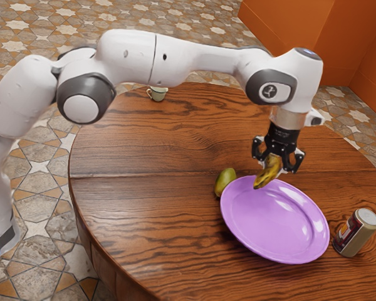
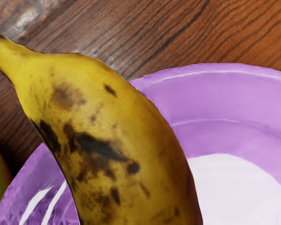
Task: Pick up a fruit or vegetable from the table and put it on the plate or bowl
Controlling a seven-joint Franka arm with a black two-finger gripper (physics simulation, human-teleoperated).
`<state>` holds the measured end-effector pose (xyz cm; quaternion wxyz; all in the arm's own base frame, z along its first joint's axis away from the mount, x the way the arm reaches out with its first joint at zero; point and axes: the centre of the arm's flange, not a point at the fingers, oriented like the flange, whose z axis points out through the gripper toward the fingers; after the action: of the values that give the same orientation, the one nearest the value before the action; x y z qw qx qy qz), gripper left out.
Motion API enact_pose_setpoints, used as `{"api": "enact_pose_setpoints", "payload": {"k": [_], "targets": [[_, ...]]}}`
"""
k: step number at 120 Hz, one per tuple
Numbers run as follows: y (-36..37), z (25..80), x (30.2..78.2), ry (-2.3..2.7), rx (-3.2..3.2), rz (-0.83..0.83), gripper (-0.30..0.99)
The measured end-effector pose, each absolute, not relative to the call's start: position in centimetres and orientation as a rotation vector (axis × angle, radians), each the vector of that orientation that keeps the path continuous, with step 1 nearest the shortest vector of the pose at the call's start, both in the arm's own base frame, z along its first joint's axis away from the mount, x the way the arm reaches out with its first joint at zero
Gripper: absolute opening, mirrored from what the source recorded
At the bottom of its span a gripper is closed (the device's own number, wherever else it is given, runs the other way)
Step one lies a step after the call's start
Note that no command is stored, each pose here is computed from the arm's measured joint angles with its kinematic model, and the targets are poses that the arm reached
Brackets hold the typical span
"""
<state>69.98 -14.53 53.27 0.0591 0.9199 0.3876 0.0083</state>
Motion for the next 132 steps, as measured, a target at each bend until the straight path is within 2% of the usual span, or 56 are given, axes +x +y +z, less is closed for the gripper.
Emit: {"api": "enact_pose_setpoints", "payload": {"k": [31, 66, 98, 114, 132], "targets": [[-26.6, 53.7, 65.2, 0.815, 2.93, -0.032, 0.15], [-26.6, 53.5, 65.2, 0.742, 2.957, -0.035, 0.16], [-24.9, 53.2, 66.9, 0.722, 2.941, 0.042, 0.15], [-23.9, 52.3, 67.9, 0.73, 2.93, 0.05, 0.46], [-23.4, 52.4, 68.2, 0.736, 2.923, 0.07, 0.61]]}}
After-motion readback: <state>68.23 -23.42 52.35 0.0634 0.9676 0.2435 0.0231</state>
